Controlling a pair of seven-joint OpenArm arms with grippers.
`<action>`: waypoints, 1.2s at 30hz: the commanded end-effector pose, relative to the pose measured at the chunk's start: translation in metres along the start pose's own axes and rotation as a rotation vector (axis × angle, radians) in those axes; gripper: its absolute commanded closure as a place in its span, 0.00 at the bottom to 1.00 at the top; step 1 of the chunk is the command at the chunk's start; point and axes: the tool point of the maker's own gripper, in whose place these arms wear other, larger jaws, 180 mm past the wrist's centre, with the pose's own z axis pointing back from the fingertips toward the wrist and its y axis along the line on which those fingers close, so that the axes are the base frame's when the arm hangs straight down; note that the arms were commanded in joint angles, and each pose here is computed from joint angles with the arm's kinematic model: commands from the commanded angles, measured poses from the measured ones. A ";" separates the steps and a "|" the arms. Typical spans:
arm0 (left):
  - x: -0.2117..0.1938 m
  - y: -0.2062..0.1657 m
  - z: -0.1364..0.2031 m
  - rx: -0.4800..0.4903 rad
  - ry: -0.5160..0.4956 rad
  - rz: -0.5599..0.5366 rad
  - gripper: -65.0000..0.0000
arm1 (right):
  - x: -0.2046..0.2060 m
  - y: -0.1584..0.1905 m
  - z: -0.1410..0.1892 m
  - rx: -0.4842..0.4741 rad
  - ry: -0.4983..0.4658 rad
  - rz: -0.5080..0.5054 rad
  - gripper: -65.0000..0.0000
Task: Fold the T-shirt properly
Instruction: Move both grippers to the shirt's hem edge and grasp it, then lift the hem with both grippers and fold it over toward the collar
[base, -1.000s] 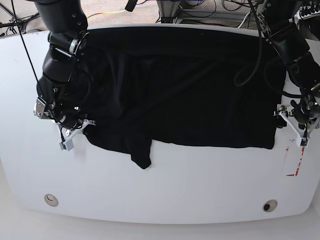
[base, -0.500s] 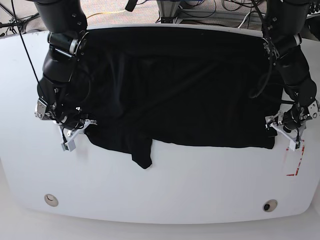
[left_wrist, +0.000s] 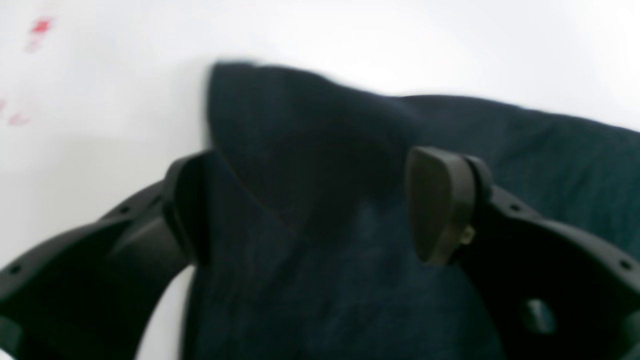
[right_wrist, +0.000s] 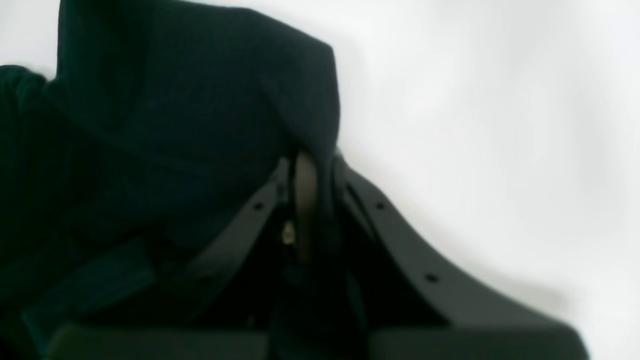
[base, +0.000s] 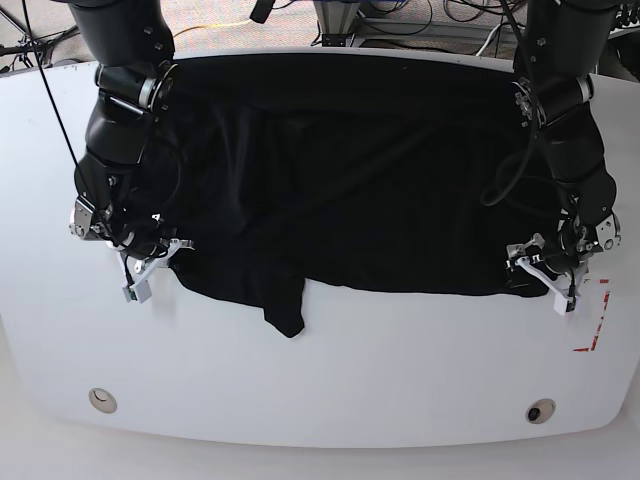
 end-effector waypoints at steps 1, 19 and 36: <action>0.023 0.007 0.006 0.013 -0.058 -0.010 0.34 | 0.023 -0.002 0.007 -0.006 -0.044 0.025 0.98; 0.039 -0.003 0.015 -0.042 -0.098 -0.090 1.00 | 0.063 0.004 0.029 -0.041 -0.102 0.127 1.00; 0.063 0.001 0.082 0.091 -0.112 -0.366 1.00 | 0.081 0.018 0.101 -0.220 -0.098 0.385 1.00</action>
